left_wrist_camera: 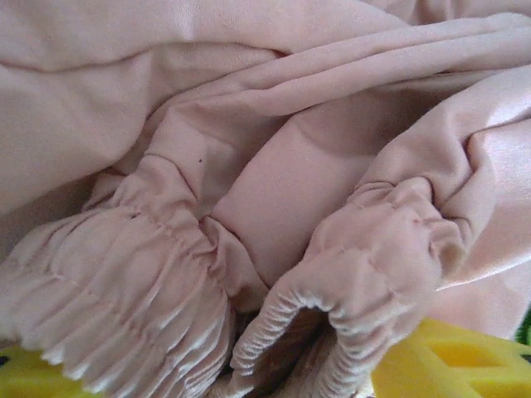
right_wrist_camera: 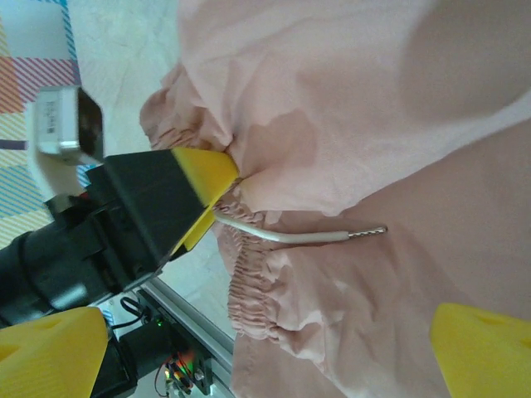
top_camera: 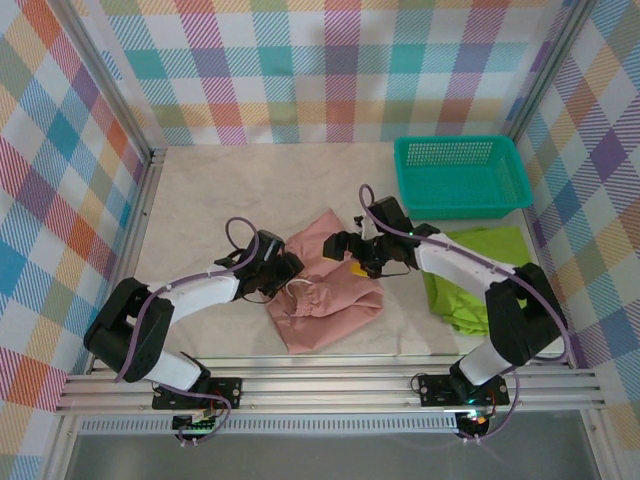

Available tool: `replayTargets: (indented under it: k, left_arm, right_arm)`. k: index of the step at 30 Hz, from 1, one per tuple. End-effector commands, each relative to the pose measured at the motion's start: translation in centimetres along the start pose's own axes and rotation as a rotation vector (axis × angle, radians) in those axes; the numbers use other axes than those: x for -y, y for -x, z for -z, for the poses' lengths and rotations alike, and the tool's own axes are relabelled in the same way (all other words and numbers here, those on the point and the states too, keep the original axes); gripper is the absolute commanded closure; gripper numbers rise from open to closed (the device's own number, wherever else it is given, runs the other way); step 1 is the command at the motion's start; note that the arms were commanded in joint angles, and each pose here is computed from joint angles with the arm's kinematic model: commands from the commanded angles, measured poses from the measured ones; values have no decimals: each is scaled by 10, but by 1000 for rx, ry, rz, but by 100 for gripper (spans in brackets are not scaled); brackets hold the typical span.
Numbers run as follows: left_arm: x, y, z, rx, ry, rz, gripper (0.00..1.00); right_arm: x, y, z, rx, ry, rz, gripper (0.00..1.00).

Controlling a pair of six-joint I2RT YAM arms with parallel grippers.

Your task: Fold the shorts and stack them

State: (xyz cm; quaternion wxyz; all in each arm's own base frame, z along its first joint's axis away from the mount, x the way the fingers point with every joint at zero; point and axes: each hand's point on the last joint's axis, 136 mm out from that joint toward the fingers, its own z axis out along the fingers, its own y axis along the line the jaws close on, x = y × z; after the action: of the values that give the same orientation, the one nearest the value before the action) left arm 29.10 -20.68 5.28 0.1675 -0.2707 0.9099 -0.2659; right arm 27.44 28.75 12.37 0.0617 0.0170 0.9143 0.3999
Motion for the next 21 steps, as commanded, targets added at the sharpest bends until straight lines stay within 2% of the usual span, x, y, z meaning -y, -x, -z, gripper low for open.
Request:
replayTargets:
  k: [1,9,12,16,21]
  left_arm:
    - [14,1,-2,17,-50,-7,43]
    - [26,-4,-6,2,-117,19,79]
    - [29,-5,-5,-1,-128,19,100]
    - [40,-1,6,3,-132,8,100]
    - [79,11,38,27,-166,-18,100]
  right_arm:
    - [6,-3,-16,-39,34,-49,1]
    - [25,-9,-44,-85,45,-123,1]
    - [27,-9,-46,-89,50,-131,1]
    - [12,-1,-29,-35,64,-88,1]
    - [-9,18,32,127,31,-10,1]
